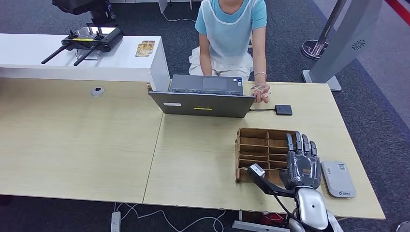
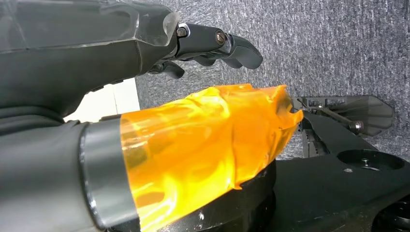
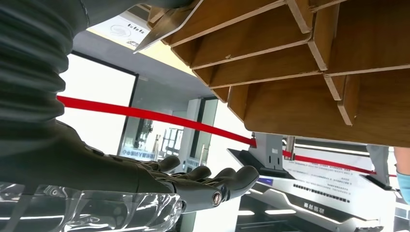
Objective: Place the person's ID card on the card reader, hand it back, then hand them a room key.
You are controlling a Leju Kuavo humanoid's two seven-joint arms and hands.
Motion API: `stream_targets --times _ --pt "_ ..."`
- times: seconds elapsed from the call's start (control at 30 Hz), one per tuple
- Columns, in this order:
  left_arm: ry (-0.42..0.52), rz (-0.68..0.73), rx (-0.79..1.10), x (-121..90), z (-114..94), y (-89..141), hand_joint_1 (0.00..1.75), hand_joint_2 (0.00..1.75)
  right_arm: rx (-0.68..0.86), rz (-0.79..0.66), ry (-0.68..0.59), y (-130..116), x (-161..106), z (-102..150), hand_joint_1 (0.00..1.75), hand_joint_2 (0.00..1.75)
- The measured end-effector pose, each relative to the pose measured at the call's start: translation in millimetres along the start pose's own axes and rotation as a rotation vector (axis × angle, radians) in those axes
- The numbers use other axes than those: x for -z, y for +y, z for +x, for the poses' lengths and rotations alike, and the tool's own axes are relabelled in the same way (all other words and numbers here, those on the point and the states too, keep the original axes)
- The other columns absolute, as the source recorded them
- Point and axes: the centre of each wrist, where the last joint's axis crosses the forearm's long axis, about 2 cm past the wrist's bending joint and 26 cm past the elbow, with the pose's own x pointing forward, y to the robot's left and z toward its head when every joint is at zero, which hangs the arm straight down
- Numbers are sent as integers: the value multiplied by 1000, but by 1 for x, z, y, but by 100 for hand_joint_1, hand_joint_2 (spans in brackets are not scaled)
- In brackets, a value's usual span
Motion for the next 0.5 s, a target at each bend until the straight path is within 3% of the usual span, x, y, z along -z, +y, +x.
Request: stream_targets --times 0.5 --pt "2 1 -27 0 0 0 0 0 -6 64 -69 4 5 2 0 175"
